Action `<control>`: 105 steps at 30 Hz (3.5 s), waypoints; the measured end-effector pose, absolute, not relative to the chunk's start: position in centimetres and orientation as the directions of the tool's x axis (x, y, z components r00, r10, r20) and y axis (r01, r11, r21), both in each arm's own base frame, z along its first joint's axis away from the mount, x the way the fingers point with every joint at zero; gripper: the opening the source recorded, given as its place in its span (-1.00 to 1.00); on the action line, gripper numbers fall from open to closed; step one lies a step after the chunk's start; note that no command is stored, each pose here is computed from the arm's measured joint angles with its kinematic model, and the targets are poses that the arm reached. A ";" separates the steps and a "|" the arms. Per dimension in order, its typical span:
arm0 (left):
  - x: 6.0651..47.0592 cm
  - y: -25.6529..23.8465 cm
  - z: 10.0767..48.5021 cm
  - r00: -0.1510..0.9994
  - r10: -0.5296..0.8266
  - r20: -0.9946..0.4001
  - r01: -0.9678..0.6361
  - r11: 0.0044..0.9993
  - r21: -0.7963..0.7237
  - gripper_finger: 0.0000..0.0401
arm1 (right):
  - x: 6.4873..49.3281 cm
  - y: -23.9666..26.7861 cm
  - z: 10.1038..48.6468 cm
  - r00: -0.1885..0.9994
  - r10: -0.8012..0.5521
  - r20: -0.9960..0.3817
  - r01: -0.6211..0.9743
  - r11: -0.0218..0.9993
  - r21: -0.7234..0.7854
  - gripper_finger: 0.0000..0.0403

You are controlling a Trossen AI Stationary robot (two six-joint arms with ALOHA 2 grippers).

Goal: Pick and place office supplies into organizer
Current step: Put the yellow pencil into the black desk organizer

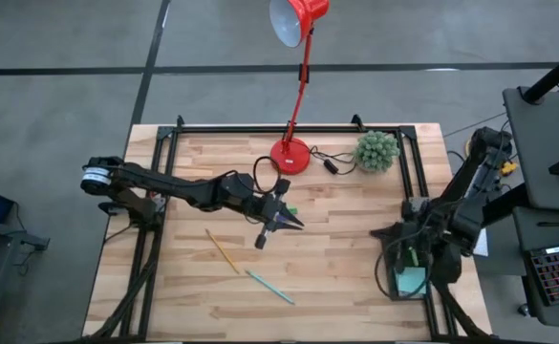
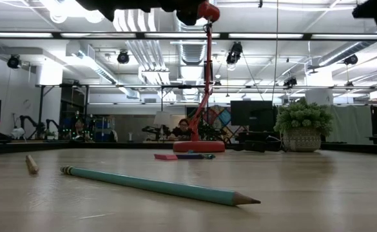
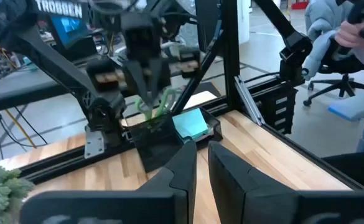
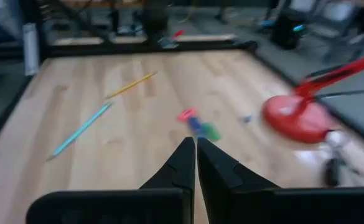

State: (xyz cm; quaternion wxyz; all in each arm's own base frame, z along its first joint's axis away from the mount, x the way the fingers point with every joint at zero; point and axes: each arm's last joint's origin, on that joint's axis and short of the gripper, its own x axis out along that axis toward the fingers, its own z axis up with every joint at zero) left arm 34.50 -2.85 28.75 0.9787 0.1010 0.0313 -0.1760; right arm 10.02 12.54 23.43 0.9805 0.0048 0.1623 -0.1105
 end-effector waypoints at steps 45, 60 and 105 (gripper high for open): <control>30.2 -3.4 24.7 0.642 -0.163 -0.749 0.254 0.967 0.007 -0.48 | 19.0 1.2 25.7 0.994 0.102 0.026 -0.084 0.917 -0.390 -0.96; 25.0 -7.5 21.8 0.195 -0.157 -0.968 0.144 0.981 -0.130 -0.39 | 19.1 1.2 26.1 0.994 0.101 0.032 -0.080 0.915 -0.395 -0.96; 22.3 -6.0 15.7 0.126 0.008 -0.992 0.495 0.866 0.069 -0.39 | 19.1 1.2 25.6 0.995 0.100 -0.019 -0.099 0.914 -0.393 -0.96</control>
